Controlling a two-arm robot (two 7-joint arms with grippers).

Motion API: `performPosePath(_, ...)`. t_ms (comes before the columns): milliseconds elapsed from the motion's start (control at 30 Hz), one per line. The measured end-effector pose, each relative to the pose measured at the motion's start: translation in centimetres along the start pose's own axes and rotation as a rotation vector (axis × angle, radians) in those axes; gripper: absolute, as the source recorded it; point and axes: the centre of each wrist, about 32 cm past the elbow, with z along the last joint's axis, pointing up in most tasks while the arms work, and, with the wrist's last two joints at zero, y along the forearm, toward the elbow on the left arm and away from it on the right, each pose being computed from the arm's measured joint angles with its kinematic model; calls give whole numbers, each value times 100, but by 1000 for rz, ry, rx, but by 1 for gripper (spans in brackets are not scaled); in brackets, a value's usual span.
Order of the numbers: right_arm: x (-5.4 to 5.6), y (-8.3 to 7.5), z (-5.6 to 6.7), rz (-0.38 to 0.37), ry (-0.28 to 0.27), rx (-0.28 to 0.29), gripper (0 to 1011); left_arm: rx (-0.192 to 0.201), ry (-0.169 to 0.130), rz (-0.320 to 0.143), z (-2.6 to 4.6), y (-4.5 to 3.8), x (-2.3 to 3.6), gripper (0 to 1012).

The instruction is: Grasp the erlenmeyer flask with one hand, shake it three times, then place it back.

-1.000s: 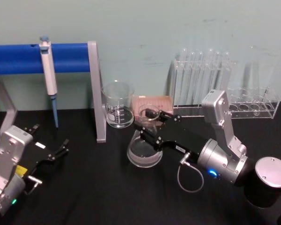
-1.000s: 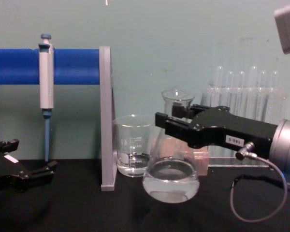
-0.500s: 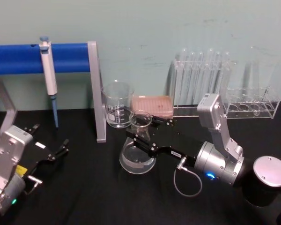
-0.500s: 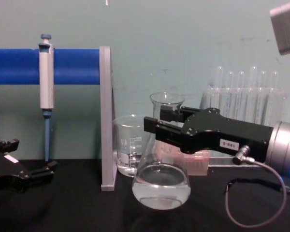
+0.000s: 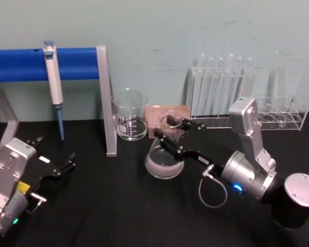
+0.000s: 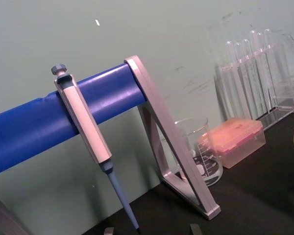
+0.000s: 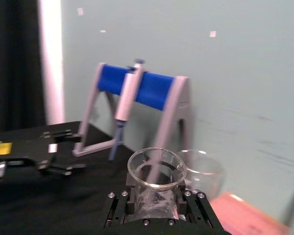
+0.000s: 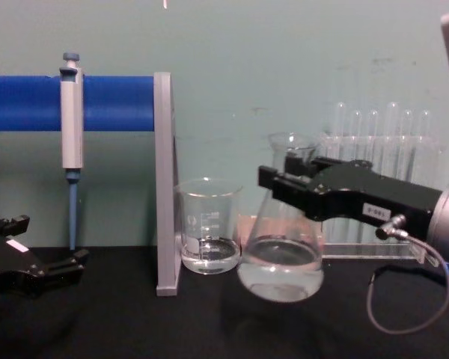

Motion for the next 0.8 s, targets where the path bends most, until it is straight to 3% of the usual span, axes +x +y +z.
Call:
performPosePath(33, 0, 0, 0, 0, 0, 0, 452, 0, 0, 0, 0, 0, 0, 1001)
performPosePath(100, -11, -42, 1, -88, -7, 4, 452, 0, 0, 0, 0, 0, 0, 1001)
performPosePath(400, -21, -148, -8, -320, -21, -14, 452, 0, 0, 0, 0, 0, 0, 1001)
performPosePath(800, 10, -273, -21, -563, 3, -47, 452, 0, 0, 0, 0, 0, 0, 1001)
